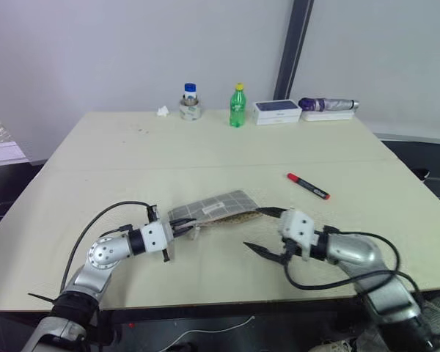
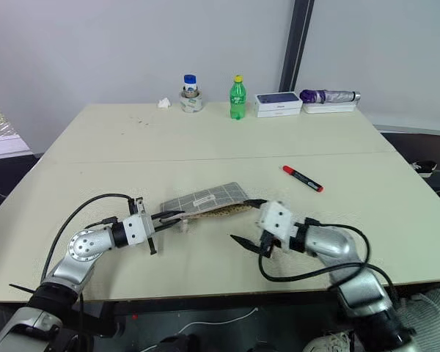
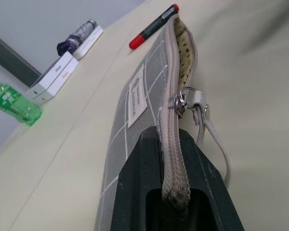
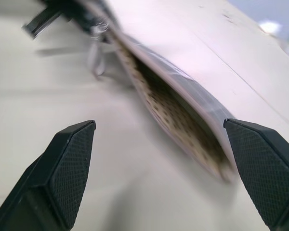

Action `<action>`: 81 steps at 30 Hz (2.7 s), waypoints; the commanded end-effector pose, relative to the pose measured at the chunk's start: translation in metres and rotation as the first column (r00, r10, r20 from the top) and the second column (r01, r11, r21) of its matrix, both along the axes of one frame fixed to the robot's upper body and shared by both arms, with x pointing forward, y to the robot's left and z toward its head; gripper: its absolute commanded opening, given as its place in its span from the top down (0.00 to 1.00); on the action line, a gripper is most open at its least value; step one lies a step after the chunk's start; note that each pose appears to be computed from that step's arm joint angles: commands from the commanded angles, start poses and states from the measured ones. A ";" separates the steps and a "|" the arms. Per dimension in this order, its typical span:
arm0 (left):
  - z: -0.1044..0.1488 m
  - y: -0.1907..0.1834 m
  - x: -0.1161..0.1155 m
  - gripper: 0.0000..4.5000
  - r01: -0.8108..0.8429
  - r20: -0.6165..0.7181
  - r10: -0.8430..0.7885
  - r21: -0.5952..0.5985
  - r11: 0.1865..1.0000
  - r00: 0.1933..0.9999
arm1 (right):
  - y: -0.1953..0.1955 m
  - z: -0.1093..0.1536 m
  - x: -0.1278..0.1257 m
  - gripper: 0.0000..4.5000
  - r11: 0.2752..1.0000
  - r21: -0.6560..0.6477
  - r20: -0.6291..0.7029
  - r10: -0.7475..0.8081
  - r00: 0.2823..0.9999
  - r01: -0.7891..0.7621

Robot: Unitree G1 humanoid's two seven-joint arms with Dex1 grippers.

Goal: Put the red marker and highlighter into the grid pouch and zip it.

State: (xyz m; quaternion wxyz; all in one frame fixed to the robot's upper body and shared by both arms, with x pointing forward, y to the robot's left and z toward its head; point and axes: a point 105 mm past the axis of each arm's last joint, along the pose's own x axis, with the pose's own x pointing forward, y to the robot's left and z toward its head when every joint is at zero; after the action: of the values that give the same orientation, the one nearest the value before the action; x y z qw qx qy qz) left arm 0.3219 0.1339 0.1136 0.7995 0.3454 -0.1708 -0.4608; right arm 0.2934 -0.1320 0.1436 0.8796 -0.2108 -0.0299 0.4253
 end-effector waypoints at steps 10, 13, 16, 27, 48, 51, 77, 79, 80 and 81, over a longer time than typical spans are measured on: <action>0.014 -0.012 0.006 1.00 0.014 0.064 -0.014 -0.005 1.000 0.998 | -0.113 0.024 0.101 0.02 0.836 0.014 0.004 -0.548 0.836 0.548; 0.016 -0.014 0.007 1.00 0.014 0.069 -0.014 -0.005 1.000 0.998 | -0.131 0.019 0.125 0.02 0.796 0.038 -0.083 -0.600 0.795 0.605; 0.014 -0.015 0.005 1.00 0.015 0.069 -0.015 0.000 1.000 0.998 | -0.143 0.005 0.135 0.02 0.773 0.039 -0.179 -0.619 0.765 0.634; 0.012 -0.014 -0.001 1.00 -0.012 0.075 0.012 -0.003 1.000 0.997 | -0.145 -0.028 0.136 0.31 0.762 0.018 -0.418 -0.583 0.697 0.648; 0.019 -0.014 0.011 1.00 -0.033 0.093 0.035 -0.023 0.999 0.995 | -0.022 -0.012 -0.033 0.91 0.993 0.064 -0.312 0.111 0.944 -0.095; 0.019 -0.016 0.013 1.00 -0.030 0.099 0.032 -0.023 0.999 0.995 | -0.029 -0.017 -0.015 0.91 0.993 0.111 -0.295 0.008 0.955 0.026; 0.016 -0.029 0.002 1.00 0.046 0.128 -0.053 0.060 0.997 0.990 | 0.015 -0.007 0.031 0.91 0.949 -0.312 -0.006 0.055 0.998 -0.054; 0.016 -0.030 0.001 1.00 0.051 0.127 -0.058 0.059 0.997 0.990 | 0.025 -0.010 0.033 0.91 0.906 -0.417 0.056 0.105 0.993 -0.073; 0.015 -0.030 0.001 1.00 0.052 0.126 -0.059 0.059 0.997 0.990 | 0.027 -0.013 0.033 0.91 0.881 -0.468 0.080 0.127 0.989 -0.075; 0.016 -0.031 0.000 1.00 0.057 0.127 -0.064 0.058 0.997 0.990 | 0.032 -0.014 0.035 0.91 0.876 -0.476 0.093 0.135 0.986 -0.075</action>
State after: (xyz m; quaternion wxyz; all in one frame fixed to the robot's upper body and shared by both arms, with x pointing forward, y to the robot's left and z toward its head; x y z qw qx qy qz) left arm 0.3257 0.1064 0.1170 0.7678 0.3928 -0.1918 -0.4684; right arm 0.3285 -0.1079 0.1233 0.7902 -0.4113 0.0352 0.4530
